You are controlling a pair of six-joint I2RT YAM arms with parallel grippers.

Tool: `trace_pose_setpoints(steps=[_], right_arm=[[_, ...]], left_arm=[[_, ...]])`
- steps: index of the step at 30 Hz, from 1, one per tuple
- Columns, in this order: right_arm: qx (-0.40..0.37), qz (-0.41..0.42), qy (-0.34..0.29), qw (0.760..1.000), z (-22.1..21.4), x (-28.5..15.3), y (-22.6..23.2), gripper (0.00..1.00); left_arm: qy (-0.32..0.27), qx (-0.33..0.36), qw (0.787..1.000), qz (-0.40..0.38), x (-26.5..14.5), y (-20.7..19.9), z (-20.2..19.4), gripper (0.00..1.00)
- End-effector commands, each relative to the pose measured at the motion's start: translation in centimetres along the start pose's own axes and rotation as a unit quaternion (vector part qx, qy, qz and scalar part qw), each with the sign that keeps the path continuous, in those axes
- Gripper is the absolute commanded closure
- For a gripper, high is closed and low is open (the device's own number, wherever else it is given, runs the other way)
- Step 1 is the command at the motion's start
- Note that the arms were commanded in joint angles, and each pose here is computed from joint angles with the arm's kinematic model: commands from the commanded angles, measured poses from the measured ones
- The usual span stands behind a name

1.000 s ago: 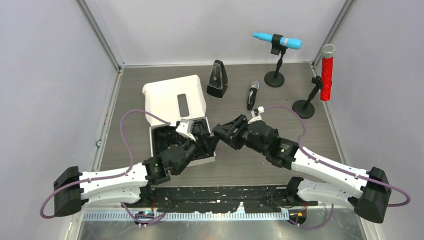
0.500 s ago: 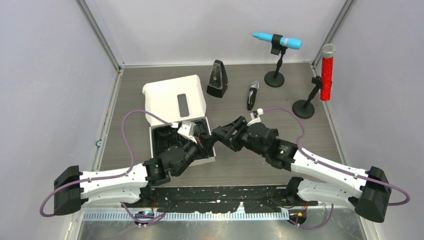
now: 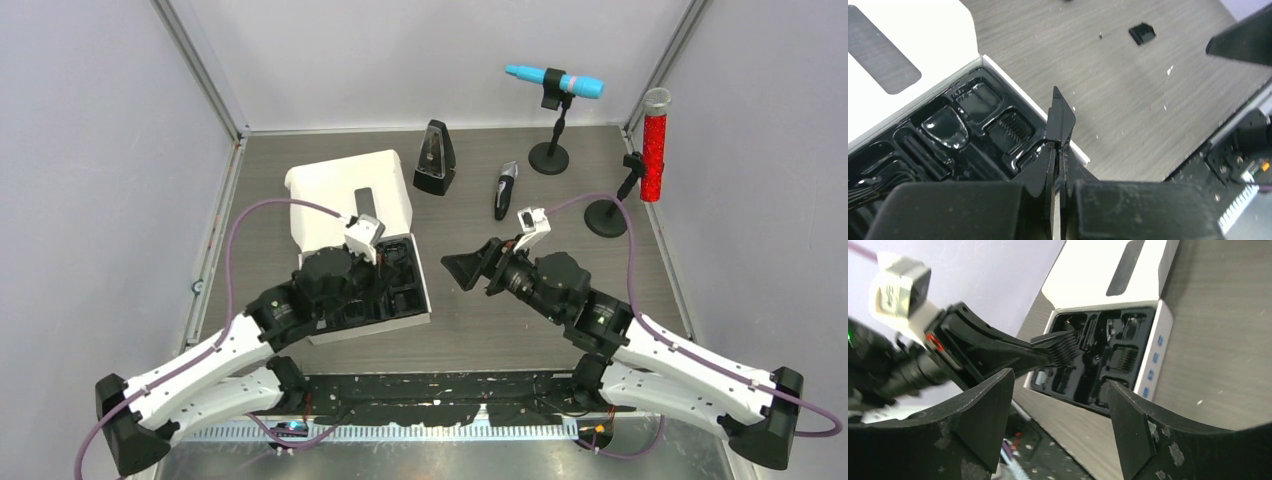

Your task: Sort the hair-cutting tools

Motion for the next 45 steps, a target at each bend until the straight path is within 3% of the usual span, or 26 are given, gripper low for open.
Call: trace_pose_setpoints(steps=[1, 4, 12, 18, 22, 29, 40, 45], right_arm=[[-0.221, 0.085, 0.013, 0.971, 0.2, -0.9, -0.4, 0.22], [-0.296, 0.127, 0.051, 0.945, -1.0, -1.1, -1.7, 0.23], [-0.469, 0.257, 0.118, 0.837, -2.3, -0.6, -1.0, 0.29], [-0.518, 0.319, 0.158, 0.778, -3.1, 1.2, 0.3, 0.3], [-0.522, 0.358, 0.188, 0.75, -4.1, 2.3, 0.8, 0.31], [-0.502, 0.411, 0.235, 0.724, -5.7, 3.4, 1.1, 0.41], [-0.475, 0.423, 0.243, 0.733, -6.7, 4.4, 0.7, 0.58], [-0.465, 0.428, 0.252, 0.733, -6.9, 4.4, 0.6, 0.73]], left_arm=[[0.125, 0.066, 0.986, -0.093, -3.6, -0.1, -0.4, 1.0], [0.161, 0.089, 0.973, -0.14, -5.1, -0.4, 0.5, 1.0], [0.201, 0.147, 0.942, -0.227, -6.8, -1.1, 1.9, 1.0], [0.211, 0.183, 0.915, -0.292, -6.7, -1.7, 2.8, 1.0], [0.201, 0.198, 0.903, -0.324, -6.8, -2.1, 3.3, 1.0], [0.181, 0.21, 0.895, -0.351, -7.1, -2.4, 3.8, 1.0], [0.16, 0.213, 0.889, -0.374, -7.5, -2.8, 4.1, 1.0], [0.149, 0.217, 0.889, -0.374, -7.6, -2.8, 4.3, 1.0]])
Point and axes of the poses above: each gripper's point midway between its finger pads, its own x axis out along the fingers, its own y axis along the line the jaws close on, z = x × y, the point moved 8 cm from there along -x, back along the fingers, and after that the axes turned 14 degrees about x, right-handed, at the moved point
